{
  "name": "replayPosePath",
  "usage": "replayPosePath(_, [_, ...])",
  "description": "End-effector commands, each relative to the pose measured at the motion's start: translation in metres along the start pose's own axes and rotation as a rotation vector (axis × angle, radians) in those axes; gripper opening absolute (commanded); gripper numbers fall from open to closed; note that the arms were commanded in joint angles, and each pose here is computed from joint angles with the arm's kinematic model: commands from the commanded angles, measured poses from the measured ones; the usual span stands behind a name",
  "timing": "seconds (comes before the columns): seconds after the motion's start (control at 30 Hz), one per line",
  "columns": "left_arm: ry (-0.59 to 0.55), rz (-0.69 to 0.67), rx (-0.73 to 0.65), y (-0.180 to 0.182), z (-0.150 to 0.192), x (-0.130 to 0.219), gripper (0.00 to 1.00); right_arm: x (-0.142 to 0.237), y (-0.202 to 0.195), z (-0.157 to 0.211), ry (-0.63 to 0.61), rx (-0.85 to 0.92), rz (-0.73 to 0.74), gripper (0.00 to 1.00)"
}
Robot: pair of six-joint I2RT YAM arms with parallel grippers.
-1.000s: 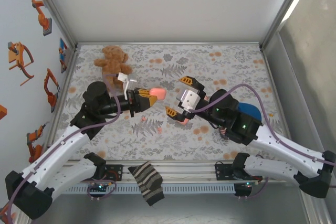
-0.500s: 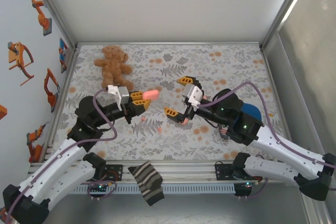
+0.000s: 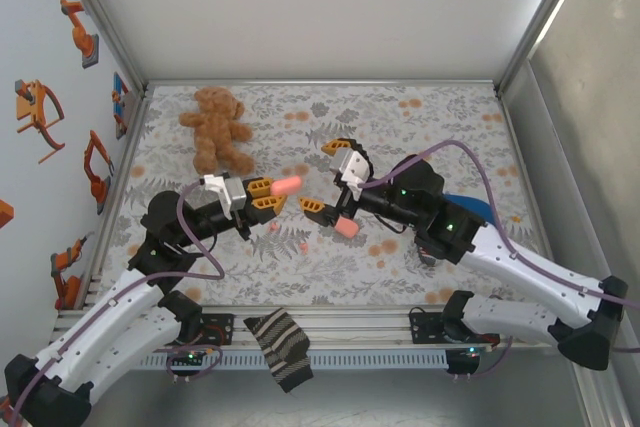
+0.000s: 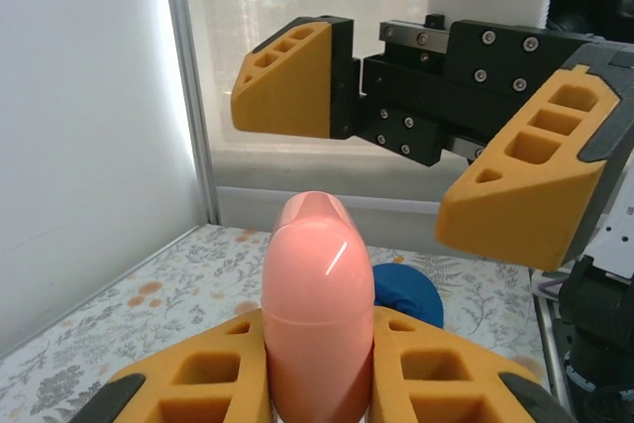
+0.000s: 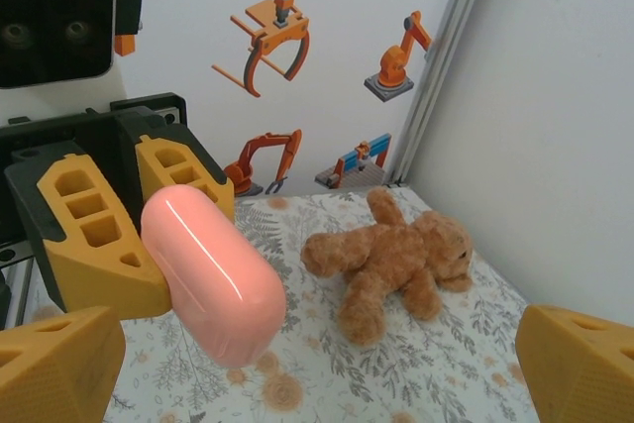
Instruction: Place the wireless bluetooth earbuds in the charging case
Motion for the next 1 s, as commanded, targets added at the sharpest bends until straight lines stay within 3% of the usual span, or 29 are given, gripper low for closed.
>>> replayPosePath(0.0, [-0.04, 0.03, -0.057, -0.005, -0.009, 0.001, 0.1, -0.001, -0.006, -0.021, -0.055, -0.001, 0.014, 0.99])
replayPosePath(0.53, [-0.048, 0.069, -0.037, -0.011, -0.01, 0.0, 0.09, -0.005, -0.033, -0.016, -0.004, -0.05, 0.11, 0.99])
replayPosePath(0.97, [-0.04, 0.076, -0.03, -0.013, -0.008, -0.001, 0.09, -0.005, -0.039, -0.02, -0.015, -0.07, 0.101, 0.99])
Point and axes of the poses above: each hand's point on the last joint's axis, 136 mm out from that joint toward the fingers, its own x axis back along the fingers, its own y axis along the line the jaws close on, z = x × y, the point moved 5 cm from there along x, back along the fingers, and after that the axes turned 2 degrees about -x, right-handed, at the moved point
